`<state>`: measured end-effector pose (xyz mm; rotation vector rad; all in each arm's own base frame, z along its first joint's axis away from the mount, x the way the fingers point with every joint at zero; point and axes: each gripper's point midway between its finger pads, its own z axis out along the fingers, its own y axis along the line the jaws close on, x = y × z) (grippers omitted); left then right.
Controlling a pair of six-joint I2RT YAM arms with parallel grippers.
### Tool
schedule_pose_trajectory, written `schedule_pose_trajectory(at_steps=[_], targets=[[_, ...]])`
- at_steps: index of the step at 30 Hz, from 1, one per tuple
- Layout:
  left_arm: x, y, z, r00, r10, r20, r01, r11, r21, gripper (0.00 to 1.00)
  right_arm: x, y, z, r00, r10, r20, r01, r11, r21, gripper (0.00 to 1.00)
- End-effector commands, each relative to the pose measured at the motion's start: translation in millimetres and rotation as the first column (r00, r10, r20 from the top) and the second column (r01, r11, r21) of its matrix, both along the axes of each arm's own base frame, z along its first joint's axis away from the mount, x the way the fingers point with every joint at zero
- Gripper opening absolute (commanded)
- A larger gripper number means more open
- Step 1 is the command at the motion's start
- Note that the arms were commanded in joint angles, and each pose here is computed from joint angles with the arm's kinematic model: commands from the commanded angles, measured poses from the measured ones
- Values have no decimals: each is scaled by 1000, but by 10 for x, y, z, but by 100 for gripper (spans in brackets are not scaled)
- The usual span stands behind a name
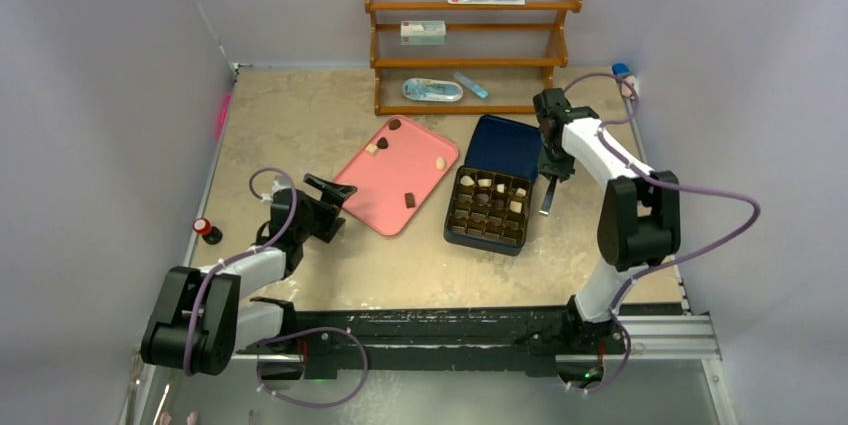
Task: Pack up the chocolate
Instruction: Place the clamp at the center of the board.
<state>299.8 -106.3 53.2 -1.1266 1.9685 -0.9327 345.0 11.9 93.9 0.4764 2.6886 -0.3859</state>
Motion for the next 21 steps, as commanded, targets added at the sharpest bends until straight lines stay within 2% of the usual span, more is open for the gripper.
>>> schedule_pose_trajectory(at_steps=[1,12,14,18,21], targets=[[-33,25,-100,999,-17,-30,18,999,42,100,82,-129,-171,999,-47,-28,47,999,1,0],[-7,-31,-191,998,-35,-45,36,999,23,100,95,-347,-575,981,-138,-138,139,990,-2,0],[0,-37,-175,999,-38,-39,39,999,25,100,93,-359,-613,979,-143,-146,144,990,-4,8],[-8,-31,-159,999,-41,-35,43,998,36,100,96,-365,-599,980,-144,-136,146,989,-1,32],[-12,-33,-142,998,-44,-33,46,998,39,100,116,-358,-523,984,-141,-108,143,990,8,41]])
